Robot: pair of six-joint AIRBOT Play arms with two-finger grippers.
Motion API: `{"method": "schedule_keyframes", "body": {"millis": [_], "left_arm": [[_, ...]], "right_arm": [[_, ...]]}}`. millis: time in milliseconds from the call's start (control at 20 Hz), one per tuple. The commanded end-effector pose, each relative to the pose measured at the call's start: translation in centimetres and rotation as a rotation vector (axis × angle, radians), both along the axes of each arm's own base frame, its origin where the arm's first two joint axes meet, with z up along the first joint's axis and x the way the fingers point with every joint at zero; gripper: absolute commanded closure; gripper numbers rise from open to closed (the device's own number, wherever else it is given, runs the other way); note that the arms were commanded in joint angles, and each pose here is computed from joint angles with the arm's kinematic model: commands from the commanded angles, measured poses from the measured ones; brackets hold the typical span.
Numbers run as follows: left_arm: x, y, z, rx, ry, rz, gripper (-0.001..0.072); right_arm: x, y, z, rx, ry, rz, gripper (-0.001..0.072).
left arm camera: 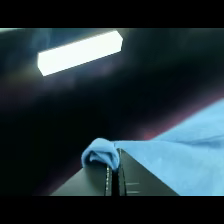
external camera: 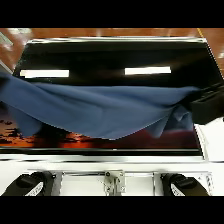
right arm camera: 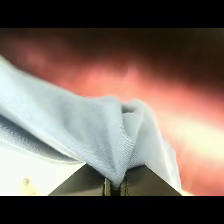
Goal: Fold the shirts.
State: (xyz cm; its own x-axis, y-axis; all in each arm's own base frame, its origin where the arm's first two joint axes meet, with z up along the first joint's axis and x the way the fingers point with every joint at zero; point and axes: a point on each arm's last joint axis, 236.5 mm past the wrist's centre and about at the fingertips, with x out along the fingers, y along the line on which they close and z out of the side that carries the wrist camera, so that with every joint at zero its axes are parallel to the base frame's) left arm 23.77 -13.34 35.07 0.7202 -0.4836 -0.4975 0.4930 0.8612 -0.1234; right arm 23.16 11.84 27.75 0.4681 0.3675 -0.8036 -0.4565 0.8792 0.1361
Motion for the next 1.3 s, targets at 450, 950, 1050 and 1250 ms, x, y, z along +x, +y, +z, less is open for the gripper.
{"method": "schedule_keyframes", "body": {"millis": [450, 950, 1050, 1250], "left_arm": [[12.5, 0.9, -25.1, -0.039, 0.523, 0.267, 0.0668], [15.4, -2.4, -37.0, -0.143, 0.834, 0.240, 0.0667], [15.5, -2.3, -36.6, -0.146, 0.824, 0.240, 0.0667], [15.1, -2.4, -34.5, -0.099, 0.798, 0.149, 0.0667]], "right_arm": [[17.6, 4.5, -26.0, -0.011, 0.282, -0.121, 0.0641], [22.9, 4.8, -32.0, 0.012, 0.228, -0.206, 0.0181], [21.8, 3.0, -30.1, -0.061, 0.264, -0.154, 0.0111], [15.7, -7.2, -25.5, -0.225, 0.457, -0.215, 0.0112]]}}
